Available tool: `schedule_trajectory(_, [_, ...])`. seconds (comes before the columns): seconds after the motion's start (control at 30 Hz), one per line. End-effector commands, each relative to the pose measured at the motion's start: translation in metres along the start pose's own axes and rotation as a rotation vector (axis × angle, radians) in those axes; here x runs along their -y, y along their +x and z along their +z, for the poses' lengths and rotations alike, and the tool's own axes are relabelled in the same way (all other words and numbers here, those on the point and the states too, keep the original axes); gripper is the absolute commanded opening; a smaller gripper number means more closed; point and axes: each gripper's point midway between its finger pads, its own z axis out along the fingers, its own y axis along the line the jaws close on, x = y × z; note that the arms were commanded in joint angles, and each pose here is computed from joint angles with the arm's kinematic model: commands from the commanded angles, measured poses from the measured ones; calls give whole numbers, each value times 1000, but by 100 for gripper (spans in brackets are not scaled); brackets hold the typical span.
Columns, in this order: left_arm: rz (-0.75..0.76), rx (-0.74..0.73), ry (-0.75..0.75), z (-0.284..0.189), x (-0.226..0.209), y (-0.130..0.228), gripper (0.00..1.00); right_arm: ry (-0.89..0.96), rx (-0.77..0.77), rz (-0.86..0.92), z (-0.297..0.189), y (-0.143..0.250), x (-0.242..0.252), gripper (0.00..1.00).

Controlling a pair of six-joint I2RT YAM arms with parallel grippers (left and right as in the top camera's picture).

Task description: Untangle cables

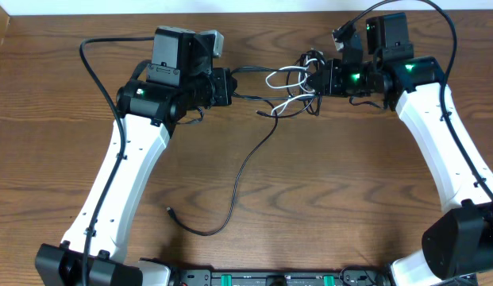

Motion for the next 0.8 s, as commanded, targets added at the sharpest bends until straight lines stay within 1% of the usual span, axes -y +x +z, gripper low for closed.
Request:
schedule_trajectory(0.0, [103, 44, -76, -12, -12, -11, 8, 122, 71, -1, -21, -14, 31, 1])
schedule_trajectory(0.1, [154, 30, -62, -7, -4, -6, 8, 125, 60, 4, -21, -11, 31, 1])
schedule_trajectory(0.2, [167, 22, -52, -4, 3, -4, 8, 128, 44, 1, -21, -7, 32, 1])
schedule_trajectory(0.23, [168, 21, -50, -3, 3, -4, 11, 129, 41, 3, -21, -6, 32, 1])
schedule_trajectory(0.27, [168, 21, -50, -2, 3, -4, 17, 129, 39, 4, -21, -6, 32, 1])
schedule_trajectory(0.37, [163, 26, -48, 1, 3, -6, 40, 125, 34, -3, -19, -5, 29, 1])
schedule_trajectory(0.43, [108, 26, -46, 5, 2, -7, 52, 118, 25, -16, -15, -2, 23, 1])
schedule_trajectory(0.53, [46, 15, -49, 10, 0, -5, 59, 105, 19, -40, -10, 0, 13, 1])
schedule_trajectory(0.6, [-21, 7, -52, 15, -2, -4, 61, 107, 22, -56, -6, 1, 7, 1])
schedule_trajectory(0.67, [-71, 4, -53, 19, -4, -4, 67, 136, 26, -45, -4, 1, 8, 1])
schedule_trajectory(0.7, [-91, 4, -52, 21, -4, -4, 71, 149, 26, -43, -3, 2, 8, 1])
schedule_trajectory(0.73, [-96, 5, -50, 22, -4, -5, 72, 149, 24, -45, -2, 3, 7, 1])
schedule_trajectory(0.77, [-111, 6, -48, 23, -4, -5, 76, 145, 22, -51, -1, 4, 4, 1])
